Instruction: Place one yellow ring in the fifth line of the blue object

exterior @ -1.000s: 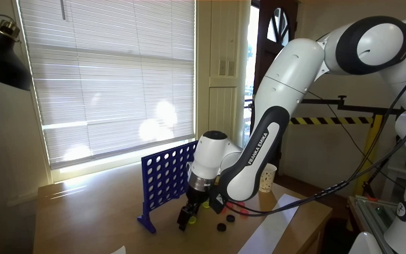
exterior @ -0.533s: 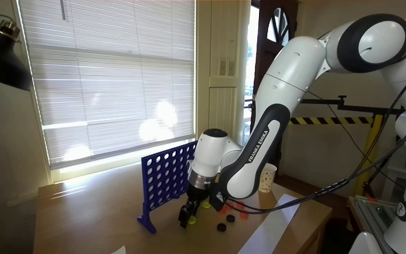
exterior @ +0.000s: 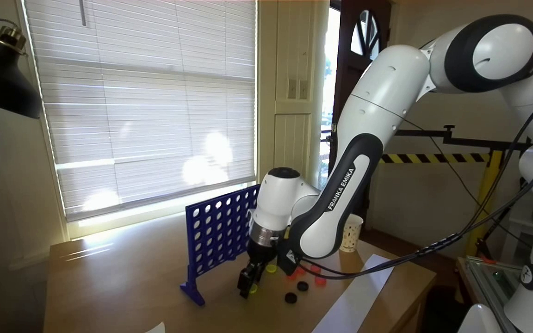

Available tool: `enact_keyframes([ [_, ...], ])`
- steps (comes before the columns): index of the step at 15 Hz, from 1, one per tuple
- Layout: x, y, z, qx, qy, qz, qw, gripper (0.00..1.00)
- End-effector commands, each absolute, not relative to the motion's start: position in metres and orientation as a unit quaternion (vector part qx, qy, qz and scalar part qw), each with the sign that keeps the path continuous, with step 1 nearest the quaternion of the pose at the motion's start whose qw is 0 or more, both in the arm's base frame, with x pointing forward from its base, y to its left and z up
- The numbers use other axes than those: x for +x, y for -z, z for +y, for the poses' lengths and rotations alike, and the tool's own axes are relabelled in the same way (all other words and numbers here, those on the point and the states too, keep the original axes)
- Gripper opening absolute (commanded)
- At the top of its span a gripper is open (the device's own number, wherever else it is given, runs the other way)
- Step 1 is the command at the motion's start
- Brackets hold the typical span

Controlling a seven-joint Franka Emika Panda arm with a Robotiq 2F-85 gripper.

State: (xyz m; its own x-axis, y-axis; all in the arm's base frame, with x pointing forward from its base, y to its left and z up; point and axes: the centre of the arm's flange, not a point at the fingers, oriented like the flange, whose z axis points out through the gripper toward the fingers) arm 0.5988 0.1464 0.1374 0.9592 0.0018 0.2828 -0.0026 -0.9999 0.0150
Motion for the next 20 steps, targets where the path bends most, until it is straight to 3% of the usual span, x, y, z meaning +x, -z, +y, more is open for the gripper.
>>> enact_keyframes([
  [1, 0.589, -0.1398, 0.1436, 0.992, -0.126, 0.0, 0.007, 0.54],
  [3, 0.5892, -0.1395, 0.1433, 0.992, -0.125, 0.0, 0.008, 0.57],
  [10, 0.5902, -0.144, 0.145, 0.993, -0.121, 0.001, 0.007, 0.1],
  [14, 0.5909, -0.1431, 0.1448, 0.993, -0.117, 0.005, 0.006, 0.1],
  [15, 0.5911, -0.143, 0.1446, 0.993, -0.116, 0.006, 0.005, 0.25],
  [16, 0.5909, -0.143, 0.1445, 0.993, -0.116, 0.006, 0.005, 0.1],
  [20, 0.5903, -0.1445, 0.1458, 0.993, -0.118, 0.01, 0.007, 0.1],
])
